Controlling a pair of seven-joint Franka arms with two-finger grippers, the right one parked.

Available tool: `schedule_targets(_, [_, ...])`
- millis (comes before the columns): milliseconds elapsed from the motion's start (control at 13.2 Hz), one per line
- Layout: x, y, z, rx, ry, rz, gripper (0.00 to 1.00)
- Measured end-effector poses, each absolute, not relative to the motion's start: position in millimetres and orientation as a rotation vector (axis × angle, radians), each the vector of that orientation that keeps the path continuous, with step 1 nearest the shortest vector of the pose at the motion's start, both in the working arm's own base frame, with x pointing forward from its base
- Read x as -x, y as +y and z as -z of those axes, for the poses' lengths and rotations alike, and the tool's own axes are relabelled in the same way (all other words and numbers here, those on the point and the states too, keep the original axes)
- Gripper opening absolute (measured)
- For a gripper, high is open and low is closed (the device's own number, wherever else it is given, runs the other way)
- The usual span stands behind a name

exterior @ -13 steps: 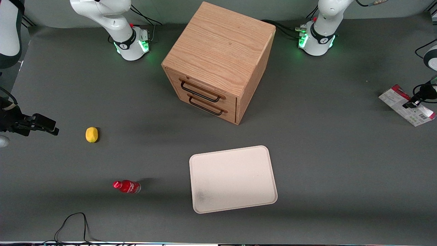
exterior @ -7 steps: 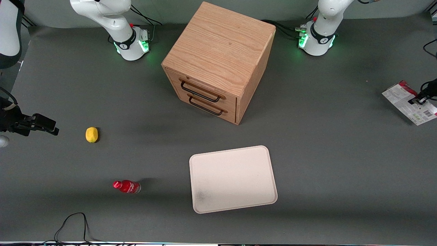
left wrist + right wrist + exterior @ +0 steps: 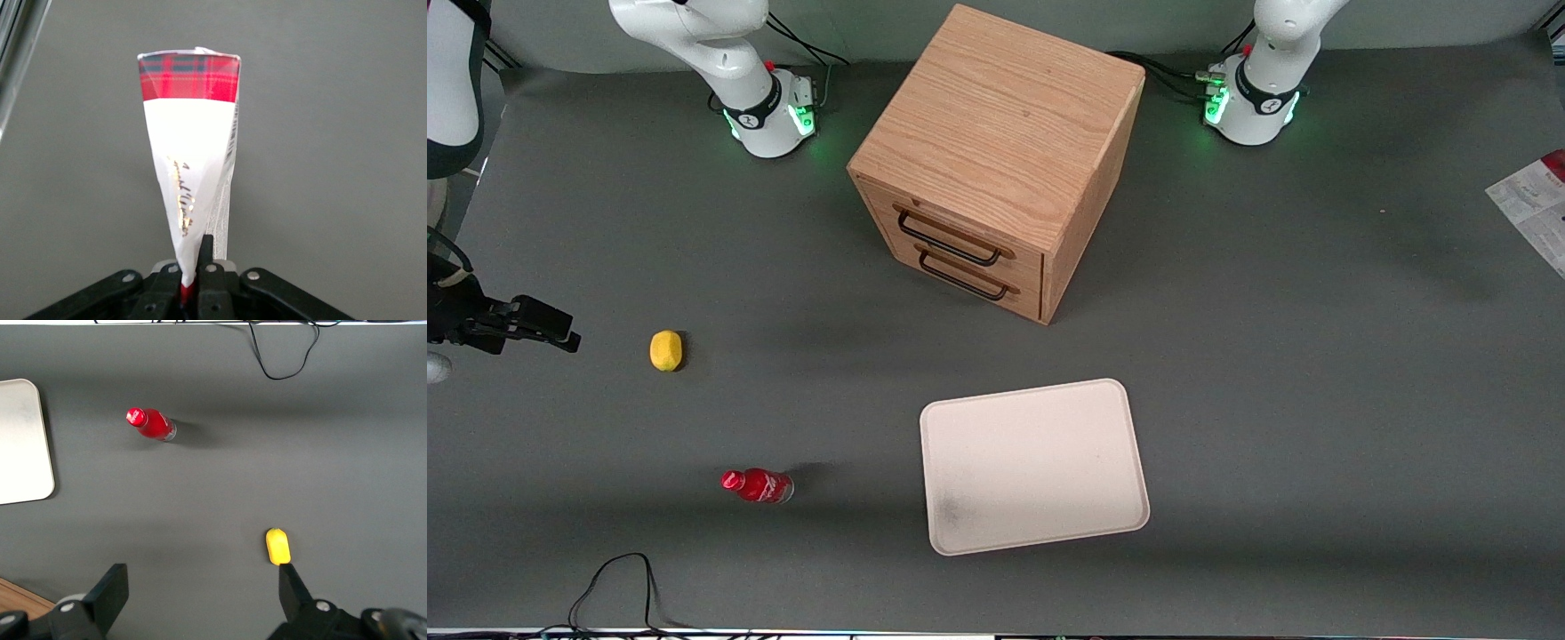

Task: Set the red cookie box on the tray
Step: 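Lift the cookie box upright with the left gripper, then carry the held cookie box with the left gripper over the white tray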

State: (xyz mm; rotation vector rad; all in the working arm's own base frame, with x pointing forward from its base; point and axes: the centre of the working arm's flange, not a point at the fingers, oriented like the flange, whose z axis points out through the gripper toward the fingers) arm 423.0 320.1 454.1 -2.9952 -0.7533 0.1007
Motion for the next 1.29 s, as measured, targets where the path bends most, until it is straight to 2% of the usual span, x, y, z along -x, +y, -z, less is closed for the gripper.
schedule_targets(379, [-458.4, 252.8, -556.6, 3.055, -0.313, -0.097, 0.04])
schedule_targets(682, [-475.5, 205.7, -608.3, 3.06, -0.064, -0.091, 0.04])
schedule_targets(834, [-488.6, 165.8, -621.1, 3.057, 0.046, -0.085, 0.04])
schedule_targets(1289, [-518.6, 31.1, -617.0, 3.05, 0.173, -0.069, 0.04])
